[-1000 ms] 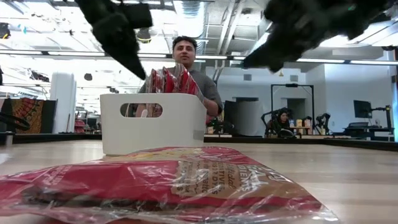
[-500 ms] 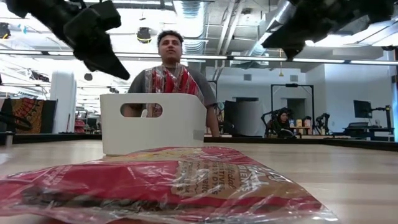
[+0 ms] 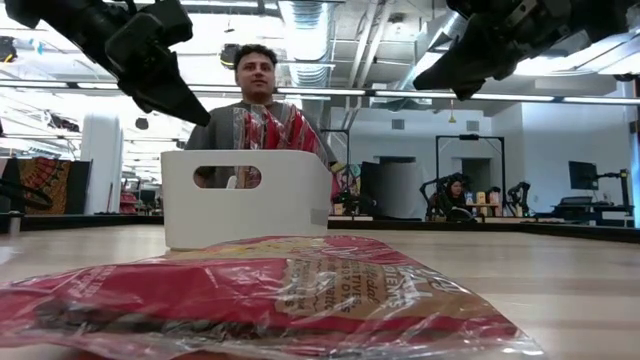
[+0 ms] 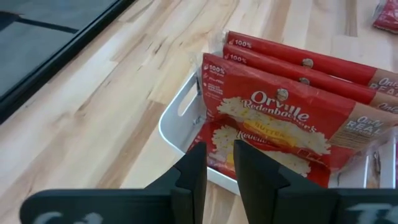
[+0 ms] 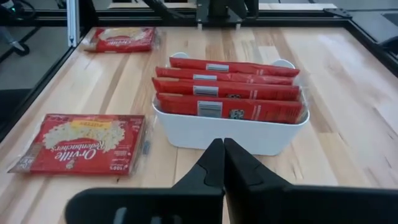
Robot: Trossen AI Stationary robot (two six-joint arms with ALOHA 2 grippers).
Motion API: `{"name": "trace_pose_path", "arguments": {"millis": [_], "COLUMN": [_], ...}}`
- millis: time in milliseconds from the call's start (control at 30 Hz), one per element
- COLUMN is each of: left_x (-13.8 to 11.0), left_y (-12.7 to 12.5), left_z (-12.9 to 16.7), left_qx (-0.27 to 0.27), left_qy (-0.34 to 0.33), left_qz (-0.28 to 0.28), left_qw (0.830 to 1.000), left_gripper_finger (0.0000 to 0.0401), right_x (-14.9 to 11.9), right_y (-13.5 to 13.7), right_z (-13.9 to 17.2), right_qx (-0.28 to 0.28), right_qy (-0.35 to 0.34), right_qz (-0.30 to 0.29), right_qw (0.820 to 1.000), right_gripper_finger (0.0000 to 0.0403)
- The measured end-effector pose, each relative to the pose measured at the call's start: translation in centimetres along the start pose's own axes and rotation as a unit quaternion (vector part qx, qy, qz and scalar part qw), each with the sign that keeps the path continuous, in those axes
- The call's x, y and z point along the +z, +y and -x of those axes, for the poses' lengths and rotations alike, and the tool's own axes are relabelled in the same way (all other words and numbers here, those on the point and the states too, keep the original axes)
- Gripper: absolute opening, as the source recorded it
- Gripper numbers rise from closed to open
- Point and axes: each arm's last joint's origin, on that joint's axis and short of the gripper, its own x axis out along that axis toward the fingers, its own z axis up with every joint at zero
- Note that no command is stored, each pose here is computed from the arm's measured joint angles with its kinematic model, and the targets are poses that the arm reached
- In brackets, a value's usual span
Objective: Sort popcorn bags into baskets
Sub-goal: Put the red popcorn bag into the white bin
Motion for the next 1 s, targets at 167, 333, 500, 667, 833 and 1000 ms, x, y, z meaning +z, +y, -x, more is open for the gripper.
{"name": "trace_pose_path", "arguments": {"millis": [167,333,500,667,833,1000], "left_x": [-0.04,0.03,0.06,0.02,0.05,0.15], "left_y": [0.04,0.13,0.13,0.12,0.13,0.11], "left_z": [-0.01,0.00,-0.01,-0.01,-0.01,-0.01], "left_qx": [0.006,0.023,0.024,0.022,0.024,0.023], "left_qy": [0.001,-0.006,-0.008,-0.006,-0.007,-0.012], "left_qz": [0.007,0.000,0.000,0.000,0.001,0.004], "left_qw": [1.000,1.000,1.000,1.000,1.000,1.000], "left_gripper_finger": [0.0071,0.0071,0.0071,0.0071,0.0071,0.0071], "right_x": [-0.22,-0.29,-0.42,-0.57,-0.67,-0.68], "right_y": [0.26,0.28,0.13,0.36,0.34,0.39], "right_z": [0.05,0.05,0.03,0.08,0.09,0.09], "right_qx": [0.005,0.006,0.003,0.008,0.008,0.020], "right_qy": [0.010,0.014,0.021,0.027,0.033,0.034], "right_qz": [0.004,0.008,0.009,0.009,0.009,0.008], "right_qw": [1.000,1.000,1.000,1.000,0.999,0.999], "right_gripper_finger": [0.0014,0.0019,0.0016,0.0016,0.0025,0.0022]}}
